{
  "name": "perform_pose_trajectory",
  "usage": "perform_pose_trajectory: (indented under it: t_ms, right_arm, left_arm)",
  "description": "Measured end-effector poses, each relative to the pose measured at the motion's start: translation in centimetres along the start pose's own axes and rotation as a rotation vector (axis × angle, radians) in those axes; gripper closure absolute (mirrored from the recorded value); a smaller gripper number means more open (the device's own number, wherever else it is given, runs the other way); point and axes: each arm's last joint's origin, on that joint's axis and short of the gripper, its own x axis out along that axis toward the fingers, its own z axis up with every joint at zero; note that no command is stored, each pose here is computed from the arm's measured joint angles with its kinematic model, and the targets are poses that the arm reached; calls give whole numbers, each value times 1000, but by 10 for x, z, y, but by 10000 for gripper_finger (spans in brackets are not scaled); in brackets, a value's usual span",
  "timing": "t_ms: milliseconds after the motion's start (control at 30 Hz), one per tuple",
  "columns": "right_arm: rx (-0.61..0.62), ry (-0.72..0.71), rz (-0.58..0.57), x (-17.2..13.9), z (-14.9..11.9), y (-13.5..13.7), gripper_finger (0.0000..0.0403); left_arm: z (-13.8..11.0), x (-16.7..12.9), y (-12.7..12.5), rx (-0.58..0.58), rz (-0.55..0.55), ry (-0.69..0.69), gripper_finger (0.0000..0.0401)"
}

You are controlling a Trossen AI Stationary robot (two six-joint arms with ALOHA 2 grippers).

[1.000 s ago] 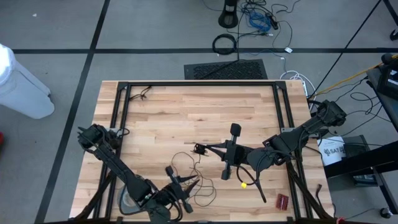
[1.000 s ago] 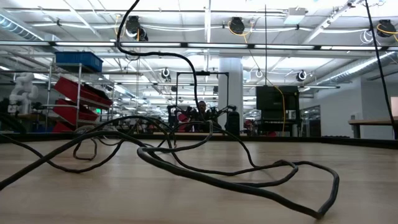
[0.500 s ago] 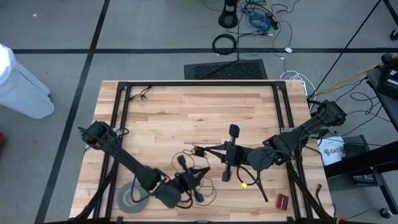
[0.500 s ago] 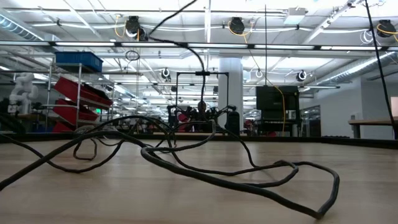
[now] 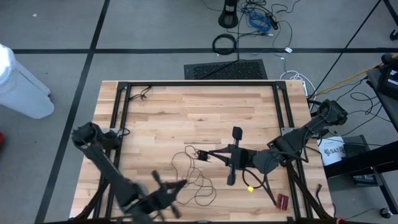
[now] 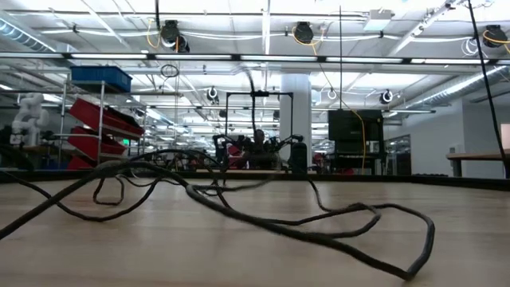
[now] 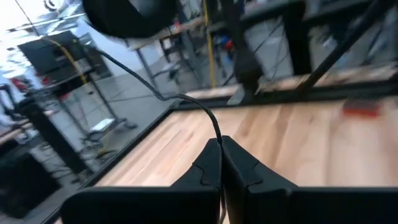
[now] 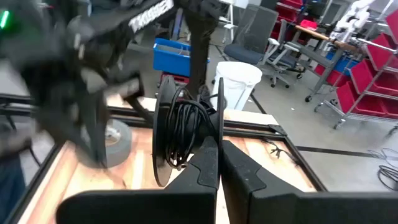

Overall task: Coil cords
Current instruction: Coil the black wire onto the spool

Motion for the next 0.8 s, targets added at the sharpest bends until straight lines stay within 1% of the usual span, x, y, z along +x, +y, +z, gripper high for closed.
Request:
perform_pose_trajectory:
  t_ms: [133,300,533,667,800]
  right_arm:
    - [0,1,9,-1,0,0,403]
    - [-8,21,9,-1,-2,1,403]
    - [-46,56,-9,3,-7,0,403]
    - [-51,57,-17,5,-8,-2,403]
    - [-66,70,-41,11,-11,-3,403]
  left_arm:
    - [27,-32,21,-84,-31,-39,401]
    - [59,-54,52,-119,-58,-71,401]
    - [103,-62,88,-119,-54,-118,401]
    - [124,-64,100,-98,-49,-133,401]
    - [142,-61,107,-119,-97,-183,401]
